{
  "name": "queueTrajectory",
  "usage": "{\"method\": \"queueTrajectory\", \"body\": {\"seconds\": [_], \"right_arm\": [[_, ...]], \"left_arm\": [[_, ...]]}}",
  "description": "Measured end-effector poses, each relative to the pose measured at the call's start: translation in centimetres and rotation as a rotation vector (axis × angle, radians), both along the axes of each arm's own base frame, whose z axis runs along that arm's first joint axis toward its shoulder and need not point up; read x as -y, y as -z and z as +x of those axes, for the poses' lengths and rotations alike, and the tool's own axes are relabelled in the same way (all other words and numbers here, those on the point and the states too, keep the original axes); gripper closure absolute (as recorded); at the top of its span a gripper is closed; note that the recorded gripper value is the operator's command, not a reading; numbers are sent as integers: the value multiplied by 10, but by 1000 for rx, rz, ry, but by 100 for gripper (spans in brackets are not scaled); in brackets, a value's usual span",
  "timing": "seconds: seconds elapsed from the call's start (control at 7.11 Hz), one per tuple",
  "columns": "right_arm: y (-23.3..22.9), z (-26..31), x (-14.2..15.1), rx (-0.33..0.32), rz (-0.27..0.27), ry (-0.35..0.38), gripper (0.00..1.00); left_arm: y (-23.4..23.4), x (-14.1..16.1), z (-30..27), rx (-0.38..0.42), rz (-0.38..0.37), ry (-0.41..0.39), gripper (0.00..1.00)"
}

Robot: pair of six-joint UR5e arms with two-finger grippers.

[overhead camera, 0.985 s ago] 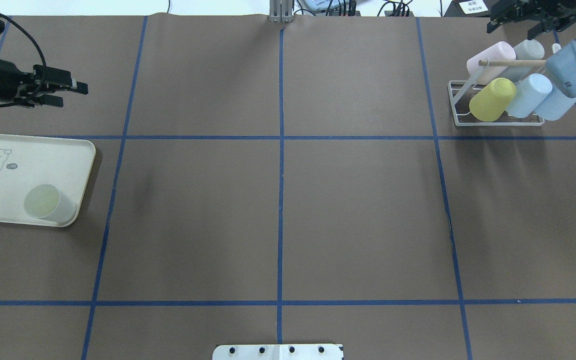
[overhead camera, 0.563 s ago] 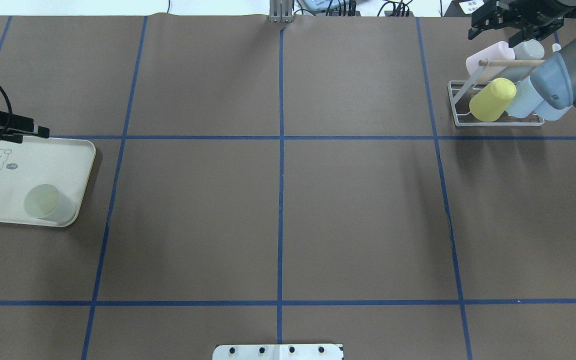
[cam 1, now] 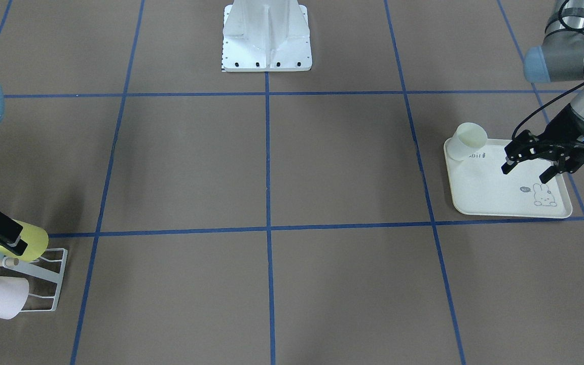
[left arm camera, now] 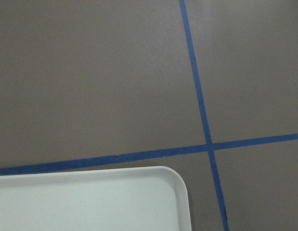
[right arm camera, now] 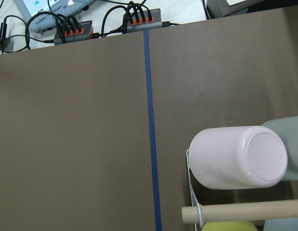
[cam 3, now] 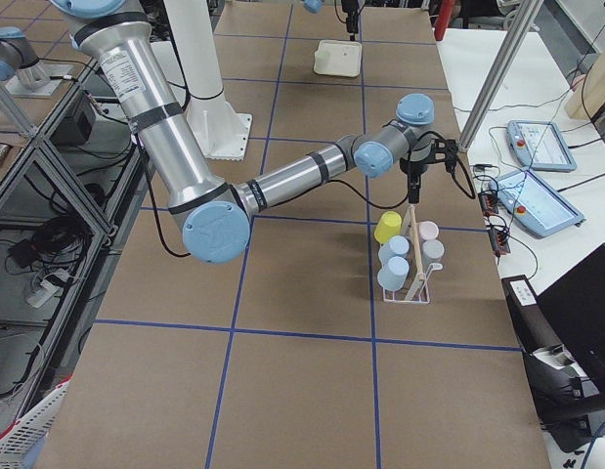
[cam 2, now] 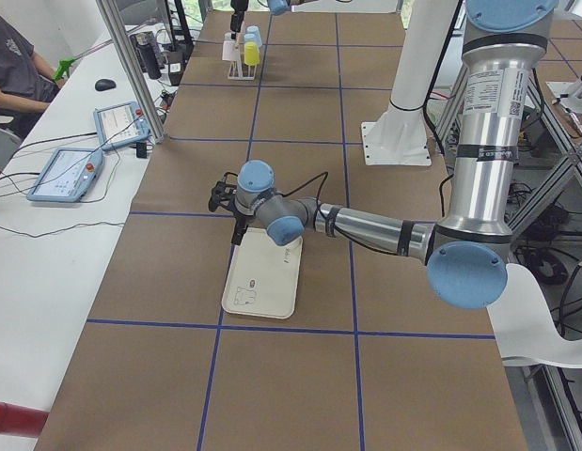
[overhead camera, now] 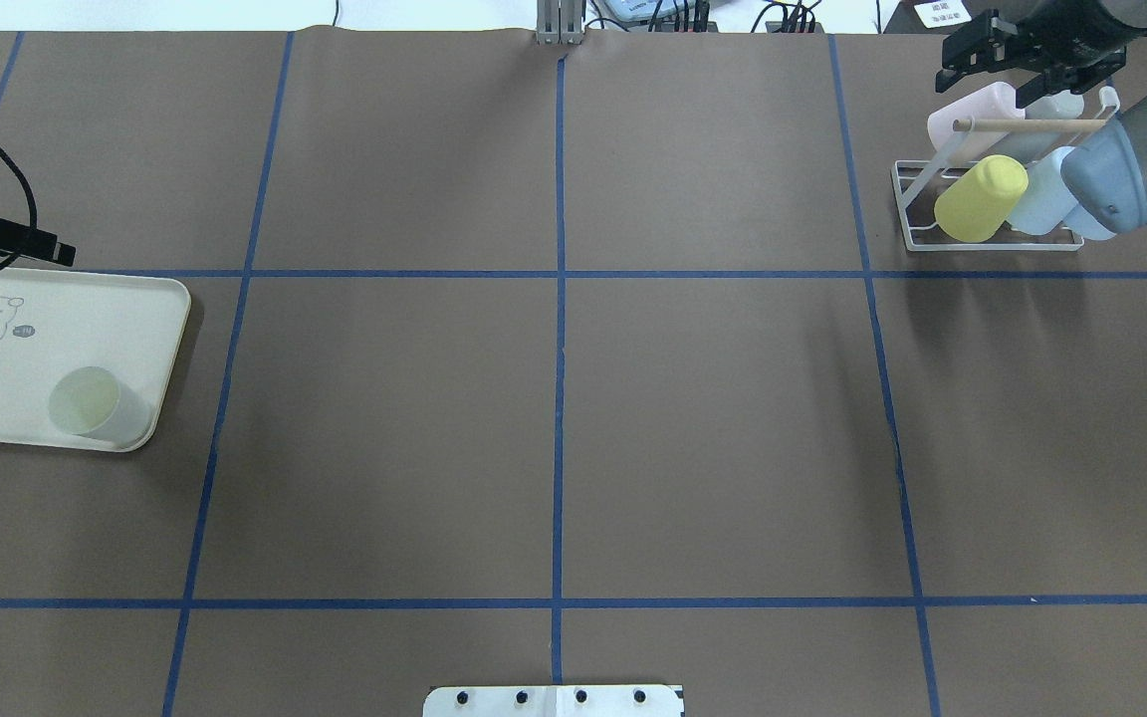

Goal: Transfer IKEA cup to right arm and place on rack

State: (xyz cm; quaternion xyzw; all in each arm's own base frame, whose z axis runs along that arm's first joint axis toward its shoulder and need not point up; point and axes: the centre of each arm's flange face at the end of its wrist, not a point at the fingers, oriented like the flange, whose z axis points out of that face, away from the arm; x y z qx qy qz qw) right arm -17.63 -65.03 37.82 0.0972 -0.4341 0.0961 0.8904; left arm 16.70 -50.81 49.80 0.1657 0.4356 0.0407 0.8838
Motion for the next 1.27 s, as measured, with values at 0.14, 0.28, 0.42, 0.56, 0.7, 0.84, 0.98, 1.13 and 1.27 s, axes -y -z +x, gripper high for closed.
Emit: {"method": "queueTrajectory", "body": {"seconds": [0.14,0.28,0.42,0.56,0.7,0.84,0.98,1.13,1.27], "right_arm": [[-1,0,-1,0,0,1,2],[-1,-1,-2,0,-1,3,2],[-1,-3,-3,1,0,6,2],[-1,-3,-6,2,2,9,2],[-1,-3,-9,4,4,11,2],[0,-3,-12,6,7,12,2],[3,-3,-14,9,10,12,2],[4,-3,-15,13,7,9,2],[5,-4,-17,17,3,6,2]], "left_arm": [[0,-17,-1,38,-24,-17,0],[-6,-33,7,56,-50,-44,0],[-12,-47,23,65,-73,-78,0],[-14,-58,42,66,-95,-110,0],[-15,-68,60,65,-119,-133,0],[-18,-74,68,68,-135,-146,1],[-22,-78,70,72,-145,-150,1],[-26,-81,69,76,-153,-152,3],[-31,-85,67,81,-163,-154,19]]}}
